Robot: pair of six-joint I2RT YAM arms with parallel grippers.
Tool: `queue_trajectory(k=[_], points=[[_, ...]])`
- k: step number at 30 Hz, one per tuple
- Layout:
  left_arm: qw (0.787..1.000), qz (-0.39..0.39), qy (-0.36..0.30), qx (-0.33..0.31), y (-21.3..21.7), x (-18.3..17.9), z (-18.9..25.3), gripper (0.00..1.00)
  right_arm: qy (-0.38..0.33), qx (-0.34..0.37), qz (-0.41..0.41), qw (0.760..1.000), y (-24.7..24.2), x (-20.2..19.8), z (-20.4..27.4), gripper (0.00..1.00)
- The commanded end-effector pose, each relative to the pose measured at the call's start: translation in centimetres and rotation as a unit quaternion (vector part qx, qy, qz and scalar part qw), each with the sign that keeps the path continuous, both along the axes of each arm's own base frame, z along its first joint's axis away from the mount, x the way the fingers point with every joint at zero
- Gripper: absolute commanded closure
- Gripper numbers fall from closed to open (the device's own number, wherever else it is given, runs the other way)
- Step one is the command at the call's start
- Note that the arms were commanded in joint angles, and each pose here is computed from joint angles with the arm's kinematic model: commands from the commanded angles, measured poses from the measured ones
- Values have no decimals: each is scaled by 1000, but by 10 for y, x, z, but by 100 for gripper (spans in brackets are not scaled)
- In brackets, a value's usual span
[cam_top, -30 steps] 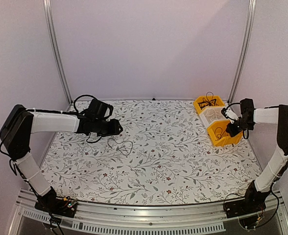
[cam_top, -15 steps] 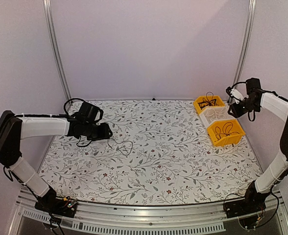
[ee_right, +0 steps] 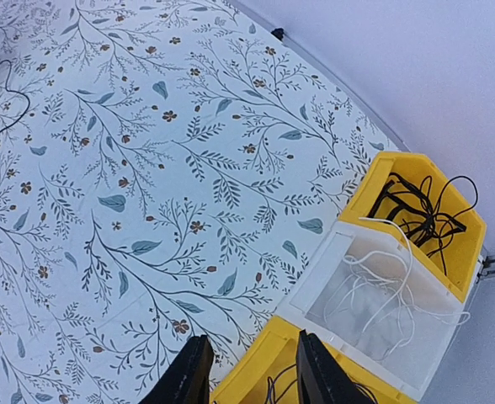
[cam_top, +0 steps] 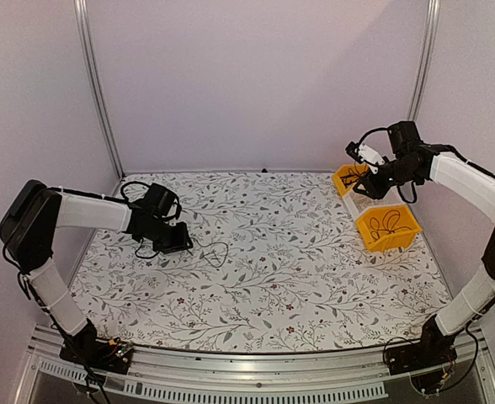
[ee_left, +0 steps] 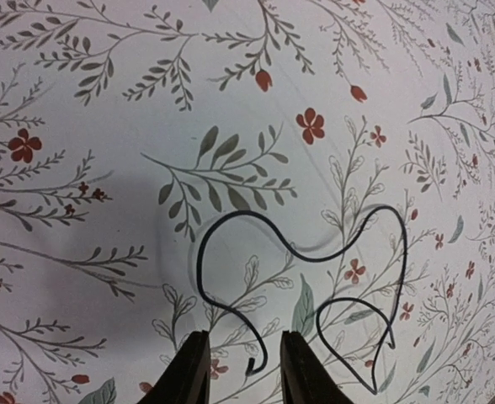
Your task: Untangle the cables
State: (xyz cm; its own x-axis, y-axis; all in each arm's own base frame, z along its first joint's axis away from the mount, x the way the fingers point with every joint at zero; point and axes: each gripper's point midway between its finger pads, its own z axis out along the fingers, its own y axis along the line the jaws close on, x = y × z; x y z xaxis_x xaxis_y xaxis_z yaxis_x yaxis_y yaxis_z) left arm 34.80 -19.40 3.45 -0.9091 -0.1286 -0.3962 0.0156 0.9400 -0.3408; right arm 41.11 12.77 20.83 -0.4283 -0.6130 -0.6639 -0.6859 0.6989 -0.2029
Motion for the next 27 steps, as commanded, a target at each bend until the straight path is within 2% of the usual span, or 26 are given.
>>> queue_trajectory(k=[1,3,6,9,14,22,27], points=[[1000,-13,10,-24,-13,10,0,78,-5,19,44,999,29,-6,15,61],[999,-24,4,-40,-20,14,4,91,-1,31,68,997,44,-11,18,62],[995,-48,-31,-76,-34,20,27,100,5,57,114,992,71,-24,27,62],[984,-93,-88,-123,-52,22,67,100,-7,95,159,983,99,-36,45,62],[945,-173,-186,-206,-82,11,144,100,-33,159,207,965,135,-45,75,59],[911,-231,-219,-262,-110,-1,200,100,-14,179,246,952,195,-43,75,40],[891,-264,-230,-290,-130,-6,228,100,2,190,286,939,226,-48,70,37]])
